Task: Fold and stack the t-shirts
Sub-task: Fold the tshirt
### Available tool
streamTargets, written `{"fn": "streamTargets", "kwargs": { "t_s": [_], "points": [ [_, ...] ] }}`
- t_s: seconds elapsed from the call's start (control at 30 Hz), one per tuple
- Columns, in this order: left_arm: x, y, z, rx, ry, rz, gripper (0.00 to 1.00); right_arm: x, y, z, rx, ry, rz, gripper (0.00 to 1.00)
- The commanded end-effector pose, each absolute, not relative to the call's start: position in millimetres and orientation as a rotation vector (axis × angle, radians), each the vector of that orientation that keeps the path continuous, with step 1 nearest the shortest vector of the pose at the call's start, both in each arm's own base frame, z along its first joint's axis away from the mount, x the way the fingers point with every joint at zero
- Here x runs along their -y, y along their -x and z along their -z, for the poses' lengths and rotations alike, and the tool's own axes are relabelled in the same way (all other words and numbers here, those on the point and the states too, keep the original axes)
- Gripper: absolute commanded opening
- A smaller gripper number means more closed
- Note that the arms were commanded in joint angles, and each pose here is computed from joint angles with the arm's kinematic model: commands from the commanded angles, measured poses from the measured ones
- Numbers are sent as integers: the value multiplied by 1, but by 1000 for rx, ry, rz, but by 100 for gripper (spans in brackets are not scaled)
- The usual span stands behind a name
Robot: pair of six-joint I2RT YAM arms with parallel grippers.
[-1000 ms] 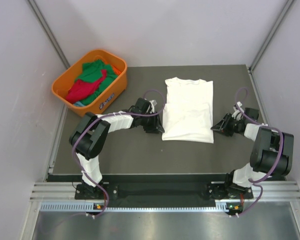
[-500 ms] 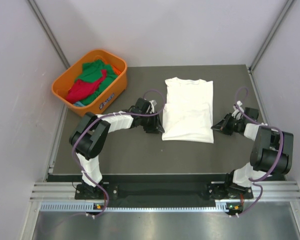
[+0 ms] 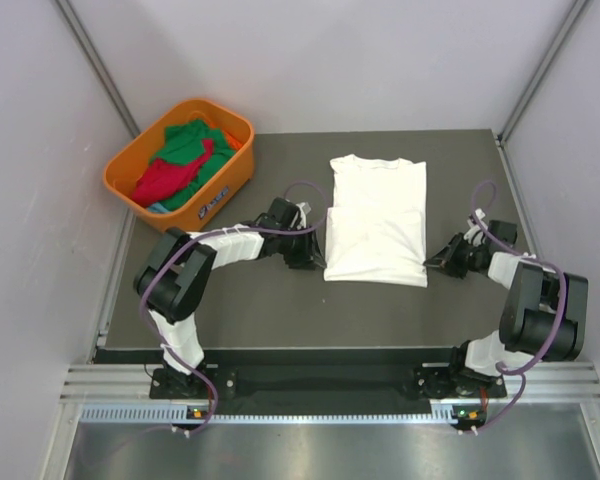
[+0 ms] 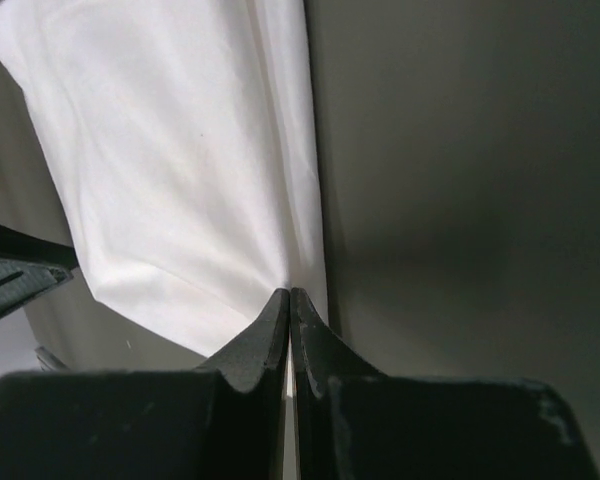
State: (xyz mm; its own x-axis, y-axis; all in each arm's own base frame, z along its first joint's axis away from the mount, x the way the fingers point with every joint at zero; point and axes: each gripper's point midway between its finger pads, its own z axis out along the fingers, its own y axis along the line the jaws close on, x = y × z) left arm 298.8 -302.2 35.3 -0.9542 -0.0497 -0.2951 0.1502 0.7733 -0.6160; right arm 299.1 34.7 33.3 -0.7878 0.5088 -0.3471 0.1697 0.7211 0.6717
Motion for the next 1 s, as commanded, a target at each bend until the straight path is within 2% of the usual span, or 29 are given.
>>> {"fn": "streamTargets", "kwargs": {
  "t_s": [0.0, 0.2, 0.53, 0.97],
  "points": [
    [303, -299, -58, -2612, -101, 983, 45, -29, -297, -35, -2385, -509, -824, 0],
    [306, -297, -63, -2608, -101, 1012, 45, -28, -293, -30, -2382, -519, -808, 0],
    [307, -291, -61, -2612, -99, 1043, 47, -18, -303, -57, -2325, -514, -781, 0],
    [314, -283, -56, -2622, -108, 1061, 47, -15, -287, -35, -2374, -591, -740, 0]
  ]
}}
